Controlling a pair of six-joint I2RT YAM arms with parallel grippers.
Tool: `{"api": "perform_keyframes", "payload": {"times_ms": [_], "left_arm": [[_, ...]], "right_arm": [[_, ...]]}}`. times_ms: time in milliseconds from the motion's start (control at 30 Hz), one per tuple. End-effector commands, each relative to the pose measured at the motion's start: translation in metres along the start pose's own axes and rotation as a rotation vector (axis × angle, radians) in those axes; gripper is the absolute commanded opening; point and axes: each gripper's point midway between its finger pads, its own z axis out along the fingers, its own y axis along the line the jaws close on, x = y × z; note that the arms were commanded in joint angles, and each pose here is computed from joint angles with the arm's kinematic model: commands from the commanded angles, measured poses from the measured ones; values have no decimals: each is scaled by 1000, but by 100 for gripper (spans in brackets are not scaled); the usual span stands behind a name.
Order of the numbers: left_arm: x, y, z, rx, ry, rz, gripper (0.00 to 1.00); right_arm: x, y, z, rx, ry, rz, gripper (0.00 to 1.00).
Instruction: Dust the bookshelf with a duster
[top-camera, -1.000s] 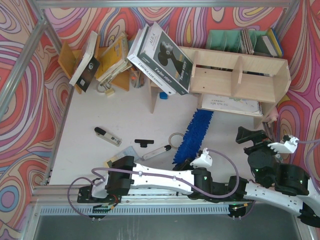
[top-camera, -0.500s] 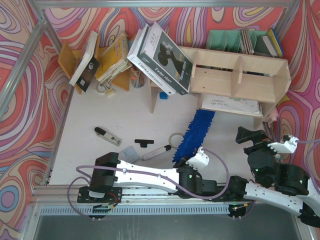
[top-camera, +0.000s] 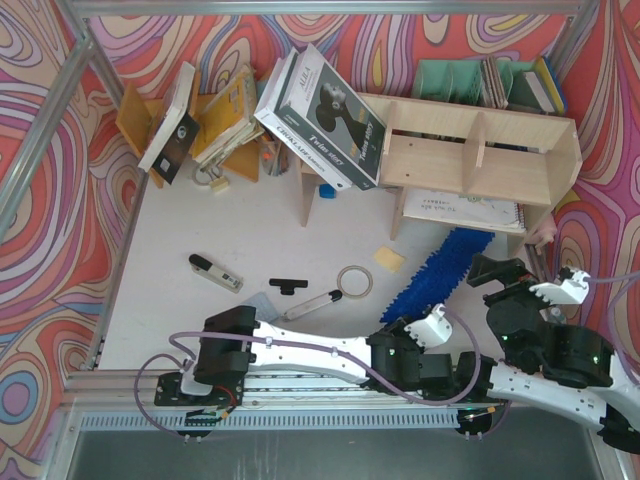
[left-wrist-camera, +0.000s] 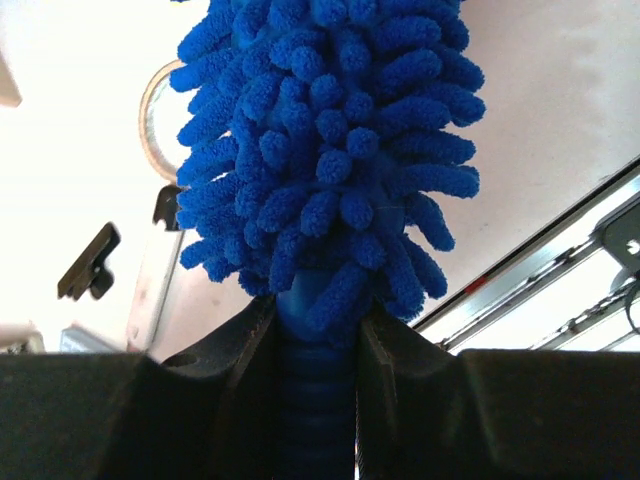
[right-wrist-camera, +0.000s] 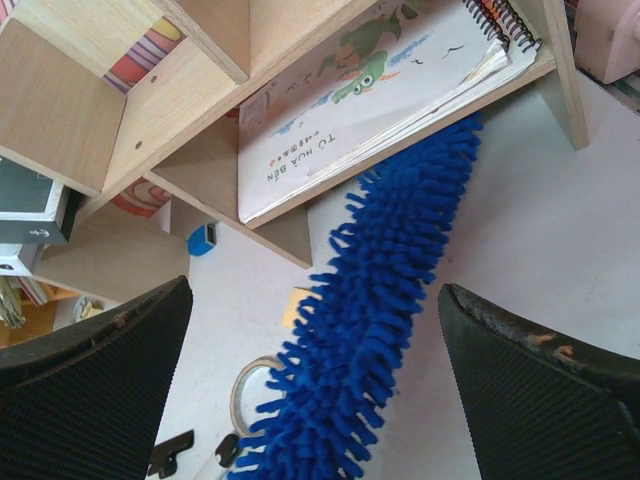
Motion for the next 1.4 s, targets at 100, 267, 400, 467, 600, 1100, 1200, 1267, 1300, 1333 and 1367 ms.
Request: {"api": "perform_keyframes", "payload": {"times_ms": [100, 267, 400, 467, 600, 1100, 1200, 1267, 1300, 1333, 1367], "left_arm": [[-21, 6, 10, 16, -73, -59, 0], [8, 41, 6, -75, -53, -122, 0], [30, 70, -2, -146, -42, -162, 0], [34, 84, -5, -190, -60, -174, 0], [33, 91, -7, -207, -71, -167, 0], [-46, 3, 27, -20, -149, 6, 0], [-54, -7, 28, 14, -159, 19, 0], [-52, -8, 28, 25, -157, 19, 0], [-51, -7, 27, 25, -155, 12, 0], [-48, -3, 27, 17, -154, 6, 0], [-43, 0, 26, 10, -150, 1, 0]], "right_arm": [[1, -3, 2, 21, -19, -43, 99], [2, -2, 3, 26, -23, -53, 99], [2, -2, 3, 28, -28, -53, 99], [2, -2, 3, 29, -28, -54, 99], [2, -2, 3, 30, -30, -56, 99], [2, -2, 3, 27, -25, -49, 99], [1, -3, 3, 27, -24, -45, 99], [1, -4, 2, 27, -24, -41, 99], [1, -4, 2, 25, -23, -38, 99], [1, -4, 2, 26, -23, -38, 99], [1, -4, 2, 26, -24, -36, 99]]}}
